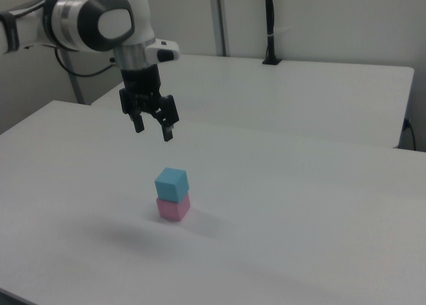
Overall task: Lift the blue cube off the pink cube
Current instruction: 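Lower the gripper onto the light-blue cube and close on it, then lift the light-blue cube off the pink cube, then move the held blue cube away from the pink cube and lower it onto the table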
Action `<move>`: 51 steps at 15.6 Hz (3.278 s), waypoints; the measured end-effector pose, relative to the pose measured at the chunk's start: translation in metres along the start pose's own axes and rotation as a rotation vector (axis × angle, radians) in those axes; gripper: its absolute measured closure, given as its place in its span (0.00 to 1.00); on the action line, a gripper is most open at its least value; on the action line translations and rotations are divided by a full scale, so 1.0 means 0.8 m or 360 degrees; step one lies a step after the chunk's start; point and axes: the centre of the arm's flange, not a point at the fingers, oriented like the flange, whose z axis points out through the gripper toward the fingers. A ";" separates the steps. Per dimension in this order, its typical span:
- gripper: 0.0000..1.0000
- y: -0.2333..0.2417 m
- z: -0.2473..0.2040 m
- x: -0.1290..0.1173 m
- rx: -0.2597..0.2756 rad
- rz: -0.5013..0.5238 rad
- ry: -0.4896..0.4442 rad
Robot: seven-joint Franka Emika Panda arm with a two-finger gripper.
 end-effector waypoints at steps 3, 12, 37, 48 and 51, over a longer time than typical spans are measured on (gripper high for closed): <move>0.00 -0.005 0.038 0.024 -0.0018 -0.0092 0.0002; 0.00 -0.046 0.188 0.075 -0.0089 -0.0240 -0.0102; 0.38 -0.358 0.274 0.103 -0.0027 -0.0373 -0.0005; 0.00 -0.232 0.076 0.080 0.0017 -0.0154 0.0105; 0.00 -0.136 0.010 0.040 -0.0044 -0.0043 0.0083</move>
